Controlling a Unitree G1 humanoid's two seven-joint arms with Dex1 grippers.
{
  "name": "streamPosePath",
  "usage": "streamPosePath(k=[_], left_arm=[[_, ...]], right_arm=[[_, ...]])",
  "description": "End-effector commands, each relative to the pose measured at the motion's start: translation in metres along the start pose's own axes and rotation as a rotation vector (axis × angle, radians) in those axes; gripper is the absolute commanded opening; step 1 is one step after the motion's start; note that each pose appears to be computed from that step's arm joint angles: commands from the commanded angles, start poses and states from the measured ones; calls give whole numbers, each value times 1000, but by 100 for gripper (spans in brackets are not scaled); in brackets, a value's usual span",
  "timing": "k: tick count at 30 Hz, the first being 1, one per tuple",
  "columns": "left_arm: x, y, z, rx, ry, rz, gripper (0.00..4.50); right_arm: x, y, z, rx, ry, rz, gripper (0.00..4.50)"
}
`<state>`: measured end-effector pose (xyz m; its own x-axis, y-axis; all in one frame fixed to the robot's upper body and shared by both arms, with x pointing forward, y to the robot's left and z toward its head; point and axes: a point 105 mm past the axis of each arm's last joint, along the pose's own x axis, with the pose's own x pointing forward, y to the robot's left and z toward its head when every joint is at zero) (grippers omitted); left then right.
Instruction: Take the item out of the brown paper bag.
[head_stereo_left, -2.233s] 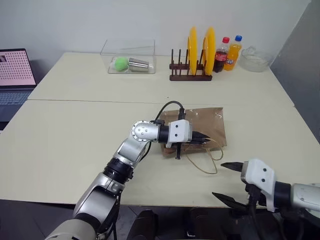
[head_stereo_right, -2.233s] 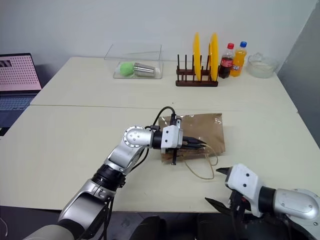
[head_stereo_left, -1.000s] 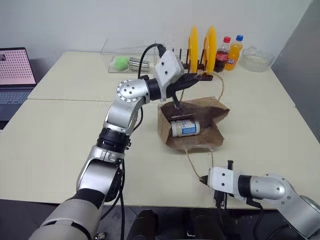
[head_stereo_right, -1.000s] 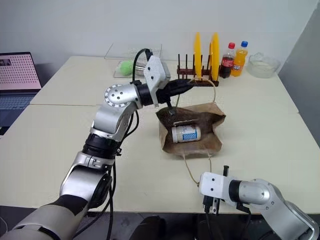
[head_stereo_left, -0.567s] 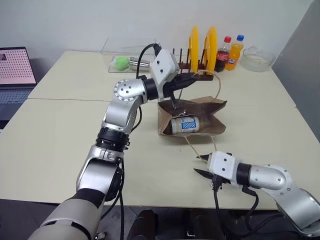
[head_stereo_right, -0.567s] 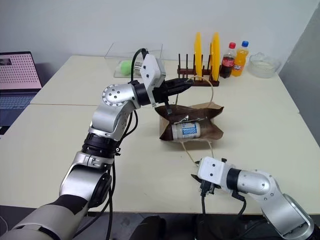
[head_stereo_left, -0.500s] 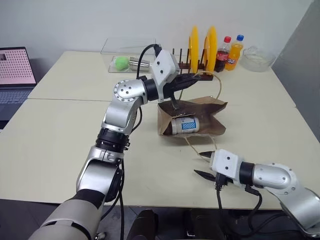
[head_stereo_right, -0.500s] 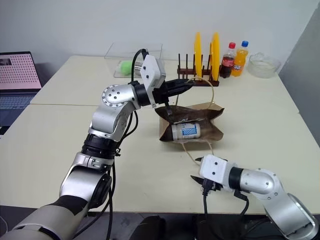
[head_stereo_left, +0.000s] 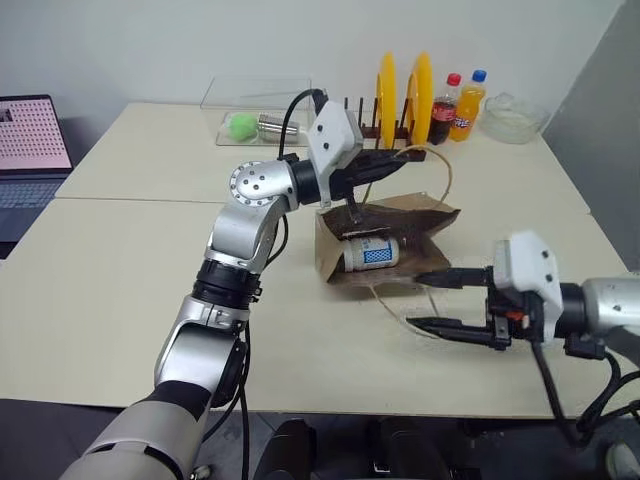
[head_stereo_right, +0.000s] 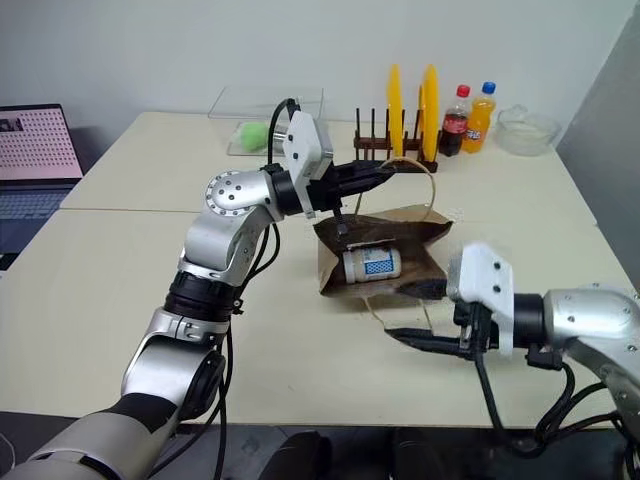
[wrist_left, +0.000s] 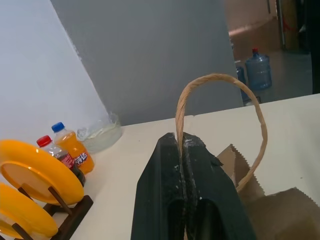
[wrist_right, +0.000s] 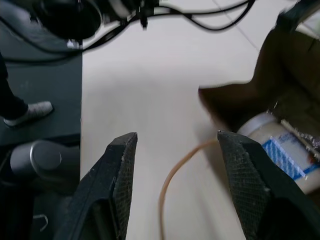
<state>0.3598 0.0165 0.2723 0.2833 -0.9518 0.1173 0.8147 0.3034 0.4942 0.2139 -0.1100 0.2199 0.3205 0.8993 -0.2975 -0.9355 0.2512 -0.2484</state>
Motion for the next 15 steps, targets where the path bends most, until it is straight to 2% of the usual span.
streamPosePath(k=[1,4,7,11,15], left_arm=[[1,-2,24,24,-88,-23,0],[1,0,28,21,-105,-20,0],[0,0,30,23,-111,-26,0],[-1,-1,29,25,-109,-27,0],[-3,-1,28,26,-105,-21,0]], right_arm=[[5,-30,3,-92,31,-112,266],[23,-55,-5,-177,82,-173,266],[43,-76,-14,-237,122,-206,320],[65,-92,-35,-364,237,-196,447],[80,-95,-45,-473,304,-164,447]])
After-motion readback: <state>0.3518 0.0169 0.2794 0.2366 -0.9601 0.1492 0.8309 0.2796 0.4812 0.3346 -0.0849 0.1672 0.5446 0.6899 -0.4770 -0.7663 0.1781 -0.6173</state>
